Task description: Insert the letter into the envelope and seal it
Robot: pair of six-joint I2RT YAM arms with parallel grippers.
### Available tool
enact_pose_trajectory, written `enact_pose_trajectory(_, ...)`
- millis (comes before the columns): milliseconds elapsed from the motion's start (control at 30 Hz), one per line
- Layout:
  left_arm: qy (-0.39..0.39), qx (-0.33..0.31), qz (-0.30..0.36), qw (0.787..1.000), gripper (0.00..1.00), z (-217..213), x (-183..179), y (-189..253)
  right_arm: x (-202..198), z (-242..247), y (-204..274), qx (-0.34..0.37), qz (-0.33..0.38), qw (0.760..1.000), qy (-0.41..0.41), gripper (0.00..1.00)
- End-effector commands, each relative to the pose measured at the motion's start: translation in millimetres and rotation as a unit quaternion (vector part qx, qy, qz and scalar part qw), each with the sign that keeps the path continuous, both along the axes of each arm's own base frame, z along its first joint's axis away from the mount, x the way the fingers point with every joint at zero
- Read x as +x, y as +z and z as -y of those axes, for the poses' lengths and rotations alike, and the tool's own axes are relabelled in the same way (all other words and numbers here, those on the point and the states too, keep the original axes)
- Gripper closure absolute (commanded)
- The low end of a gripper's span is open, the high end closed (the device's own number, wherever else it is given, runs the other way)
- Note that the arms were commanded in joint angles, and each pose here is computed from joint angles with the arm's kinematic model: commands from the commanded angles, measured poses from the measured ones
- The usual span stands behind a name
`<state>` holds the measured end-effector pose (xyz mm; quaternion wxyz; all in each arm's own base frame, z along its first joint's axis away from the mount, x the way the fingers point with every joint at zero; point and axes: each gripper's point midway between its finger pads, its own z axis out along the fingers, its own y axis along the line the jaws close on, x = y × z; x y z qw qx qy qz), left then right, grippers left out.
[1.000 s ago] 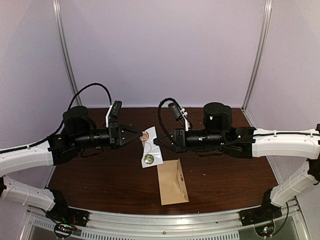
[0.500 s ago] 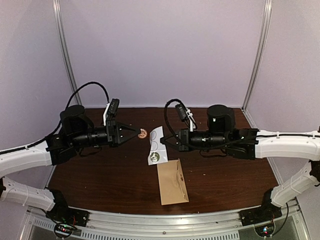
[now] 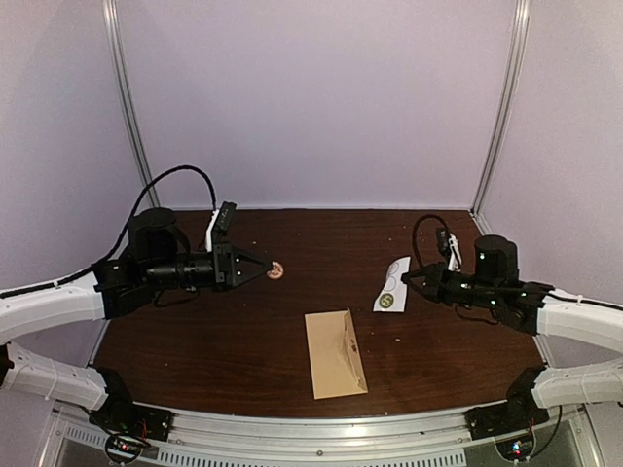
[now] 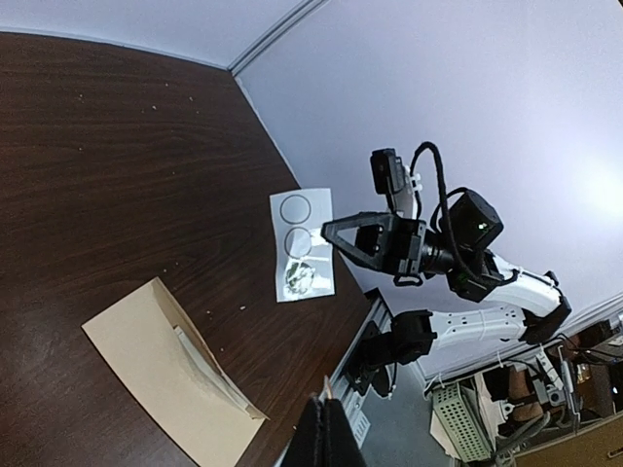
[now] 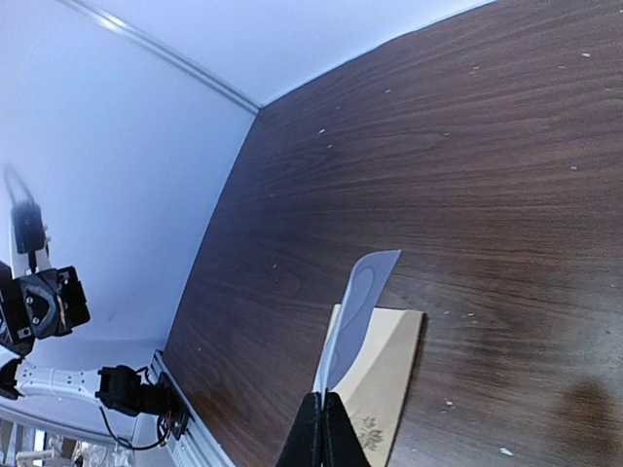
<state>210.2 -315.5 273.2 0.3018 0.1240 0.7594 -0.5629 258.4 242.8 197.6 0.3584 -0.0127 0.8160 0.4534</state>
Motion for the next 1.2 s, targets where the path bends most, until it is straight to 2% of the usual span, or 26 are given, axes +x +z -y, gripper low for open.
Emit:
enact_pose_trajectory(0,0.001,0.028,0.009,1.000,1.00,0.1,4.8,-17.1,2.8,42.7,-34.0,0.006,-0.027,0.999,-0.032,1.00)
enact_pose_trajectory(133,-0.008,0.032,0.007,0.999,1.00,4.2,3.8,-22.3,3.1,77.6,-76.1,-0.009,-0.079,0.995,-0.064,1.00)
enact_pose_trajectory(233,-0.011,0.036,0.005,0.999,1.00,5.9,3.0,-27.6,2.6,105.1,-102.8,-0.040,-0.122,0.986,-0.104,0.88)
enact_pose_trajectory(267,-0.011,0.039,0.004,0.999,1.00,6.5,2.6,-29.8,1.2,111.8,-106.7,-0.059,-0.131,0.983,-0.113,0.80)
enact_pose_trajectory(367,-0.015,0.047,0.000,0.999,1.00,10.1,0.5,-37.4,5.9,130.2,-93.9,-0.111,-0.118,0.976,-0.148,0.39)
enact_pose_trajectory(400,-0.016,0.050,-0.002,0.999,1.00,11.9,0.2,-39.7,8.7,136.4,-85.7,-0.125,-0.111,0.973,-0.162,0.33)
enact_pose_trajectory(467,-0.021,0.054,-0.004,0.998,1.00,16.3,-1.2,-44.2,12.7,148.9,-69.4,-0.149,-0.101,0.965,-0.190,0.27)
enact_pose_trajectory(567,-0.026,0.054,-0.006,0.998,1.00,22.0,-1.8,-48.5,14.5,140.3,-48.5,-0.135,-0.087,0.972,-0.172,0.33)
enact_pose_trajectory(700,-0.031,0.055,-0.011,0.998,1.00,27.8,-1.4,-54.5,7.6,99.8,-38.6,-0.058,-0.084,0.989,-0.103,0.52)
enact_pose_trajectory(800,-0.032,0.054,-0.014,0.998,1.00,29.8,-1.4,-57.6,-3.8,70.1,-39.6,-0.026,-0.085,0.994,-0.068,0.64)
enact_pose_trajectory(967,-0.033,0.061,-0.022,0.997,1.00,30.6,-2.9,-66.9,-29.5,16.2,-45.3,0.016,-0.095,0.995,-0.004,0.75)
enact_pose_trajectory(1167,-0.037,0.068,-0.030,0.997,1.00,33.1,-4.2,-75.5,-51.9,-35.9,-61.5,0.019,-0.115,0.992,0.053,0.85)
